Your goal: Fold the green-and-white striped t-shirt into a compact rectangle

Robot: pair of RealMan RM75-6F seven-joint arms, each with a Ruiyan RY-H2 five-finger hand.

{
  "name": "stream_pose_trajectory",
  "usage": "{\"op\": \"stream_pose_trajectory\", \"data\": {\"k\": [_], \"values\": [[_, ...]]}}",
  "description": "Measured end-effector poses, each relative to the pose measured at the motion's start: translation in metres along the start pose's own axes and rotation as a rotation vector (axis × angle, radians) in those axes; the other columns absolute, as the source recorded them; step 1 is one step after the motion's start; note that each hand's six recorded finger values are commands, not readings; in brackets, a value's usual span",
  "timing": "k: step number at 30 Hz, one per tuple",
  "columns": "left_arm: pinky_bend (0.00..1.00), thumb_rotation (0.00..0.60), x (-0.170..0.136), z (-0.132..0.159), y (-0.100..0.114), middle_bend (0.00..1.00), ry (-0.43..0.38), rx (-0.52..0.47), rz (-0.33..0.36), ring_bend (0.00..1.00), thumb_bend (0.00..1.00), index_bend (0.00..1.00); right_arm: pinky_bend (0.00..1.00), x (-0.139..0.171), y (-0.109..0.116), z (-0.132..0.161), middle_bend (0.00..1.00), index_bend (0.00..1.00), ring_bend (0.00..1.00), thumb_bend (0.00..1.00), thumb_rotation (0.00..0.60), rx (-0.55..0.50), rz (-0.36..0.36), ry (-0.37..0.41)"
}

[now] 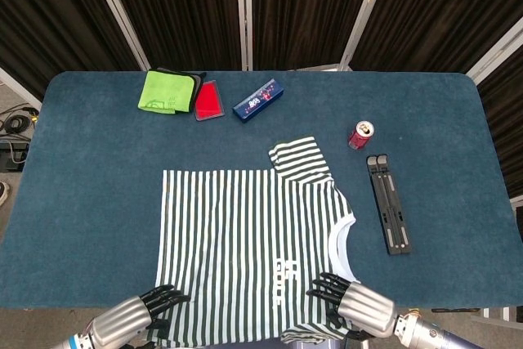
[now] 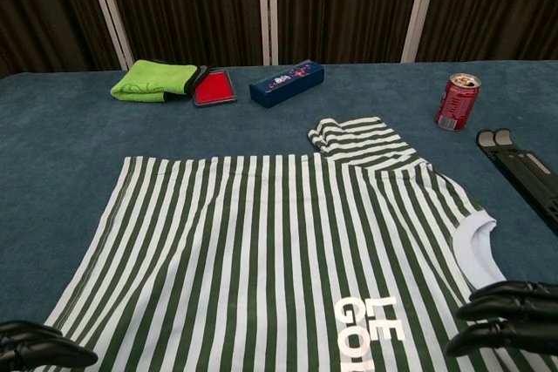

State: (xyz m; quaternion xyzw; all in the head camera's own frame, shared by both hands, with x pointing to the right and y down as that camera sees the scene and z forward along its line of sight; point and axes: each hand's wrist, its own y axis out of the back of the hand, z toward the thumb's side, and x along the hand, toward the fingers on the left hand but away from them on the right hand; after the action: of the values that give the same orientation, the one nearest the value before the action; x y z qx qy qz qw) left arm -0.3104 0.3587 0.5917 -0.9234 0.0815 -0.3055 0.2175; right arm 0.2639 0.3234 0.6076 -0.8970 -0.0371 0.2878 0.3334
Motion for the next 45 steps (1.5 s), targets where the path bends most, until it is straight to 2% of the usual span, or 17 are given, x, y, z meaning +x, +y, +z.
{"op": "stream_pose_trajectory", "data": {"k": [33,45], "values": [[0.00,0.600,-0.0005,0.0007,-0.0054,0.00,-0.003,-0.041,-0.024,0.00,0.53,0.82,0.00,0.0070,-0.0034,0.0018,0.11,0.79,0.00,0.48,0.600,-0.005,-0.005,0.000],[0.00,0.600,0.0017,-0.0011,0.0014,0.00,0.006,-0.039,0.001,0.00,0.53,0.82,0.00,0.0046,-0.0009,-0.0020,0.11,0.79,0.00,0.48,0.600,-0.009,-0.017,-0.010]]}}
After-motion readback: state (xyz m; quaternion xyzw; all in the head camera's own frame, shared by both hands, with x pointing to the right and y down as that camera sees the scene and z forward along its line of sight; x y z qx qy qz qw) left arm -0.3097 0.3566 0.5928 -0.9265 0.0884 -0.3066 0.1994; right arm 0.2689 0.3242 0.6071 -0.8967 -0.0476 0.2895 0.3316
